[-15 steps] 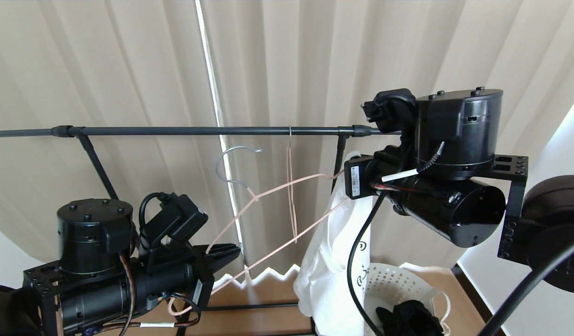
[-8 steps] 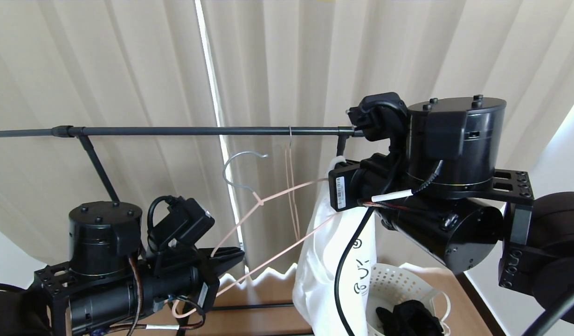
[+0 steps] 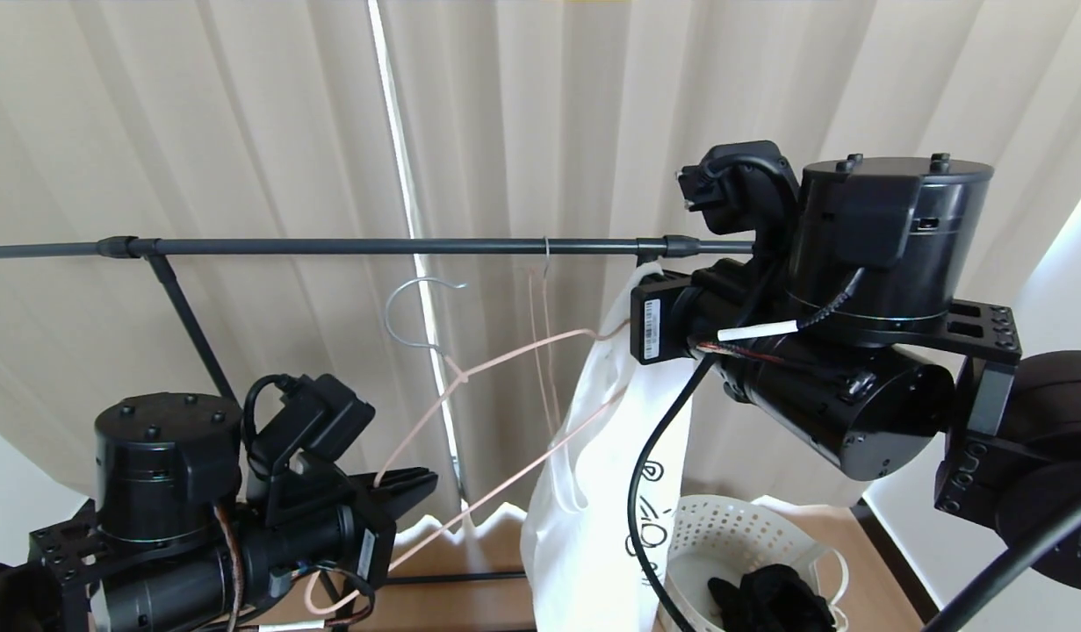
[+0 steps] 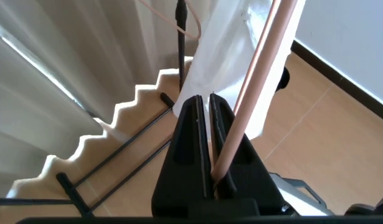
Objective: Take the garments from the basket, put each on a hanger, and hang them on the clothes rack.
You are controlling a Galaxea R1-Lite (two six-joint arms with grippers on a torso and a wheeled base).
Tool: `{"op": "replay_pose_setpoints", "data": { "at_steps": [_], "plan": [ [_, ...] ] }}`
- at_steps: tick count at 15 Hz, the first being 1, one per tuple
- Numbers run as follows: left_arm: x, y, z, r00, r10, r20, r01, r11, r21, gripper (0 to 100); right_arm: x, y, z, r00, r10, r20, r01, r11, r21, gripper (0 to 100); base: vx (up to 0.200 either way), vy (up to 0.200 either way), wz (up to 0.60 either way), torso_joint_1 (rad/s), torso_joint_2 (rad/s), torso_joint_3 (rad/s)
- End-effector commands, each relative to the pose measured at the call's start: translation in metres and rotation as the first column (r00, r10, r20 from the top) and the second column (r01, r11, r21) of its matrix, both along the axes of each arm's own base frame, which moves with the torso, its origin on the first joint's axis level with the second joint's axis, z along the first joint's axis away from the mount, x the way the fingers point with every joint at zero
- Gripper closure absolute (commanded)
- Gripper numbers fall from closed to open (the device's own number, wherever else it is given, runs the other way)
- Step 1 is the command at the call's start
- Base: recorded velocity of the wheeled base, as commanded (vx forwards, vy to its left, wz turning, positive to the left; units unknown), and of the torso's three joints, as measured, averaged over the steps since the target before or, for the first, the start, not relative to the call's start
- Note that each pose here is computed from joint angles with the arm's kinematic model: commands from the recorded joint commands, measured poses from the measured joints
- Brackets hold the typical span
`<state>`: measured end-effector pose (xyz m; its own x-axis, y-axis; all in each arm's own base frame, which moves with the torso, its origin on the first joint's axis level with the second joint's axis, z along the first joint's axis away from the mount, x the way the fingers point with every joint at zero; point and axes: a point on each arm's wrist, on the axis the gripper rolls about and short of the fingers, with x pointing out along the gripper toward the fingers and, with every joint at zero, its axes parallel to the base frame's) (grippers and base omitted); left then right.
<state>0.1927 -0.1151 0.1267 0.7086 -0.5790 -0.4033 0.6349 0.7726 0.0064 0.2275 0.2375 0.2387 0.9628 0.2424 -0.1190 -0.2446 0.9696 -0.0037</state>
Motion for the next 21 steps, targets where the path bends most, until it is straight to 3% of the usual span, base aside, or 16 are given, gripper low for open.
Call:
{"op": "replay_pose_setpoints", "data": {
  "at_steps": [1,12,21],
  "plan": [
    [-0.002,0.000,0.002,1.000,0.011,-0.001,-0.011,1.000,-0.014,100,0.001,0.000,-0.002,1.000,-0.003,-0.001,0.003,1.000,-0.002,100,0.000,0.000,0.00,0.000,0.00,0.000],
    [0.009,-0.026,-0.005,0.999,-0.026,-0.028,0.026,1.000,-0.002,100,-0.031,0.031,-0.007,0.995,0.104,-0.003,-0.104,0.995,-0.001,100,0.000,0.000,0.00,0.000,0.00,0.000],
    [0.008,-0.029,-0.006,0.999,-0.038,-0.027,0.038,0.999,0.005,100,-0.062,0.046,0.010,0.975,0.187,0.124,-0.203,0.969,0.139,100,0.000,0.000,0.00,0.000,0.00,0.000]
  ]
}}
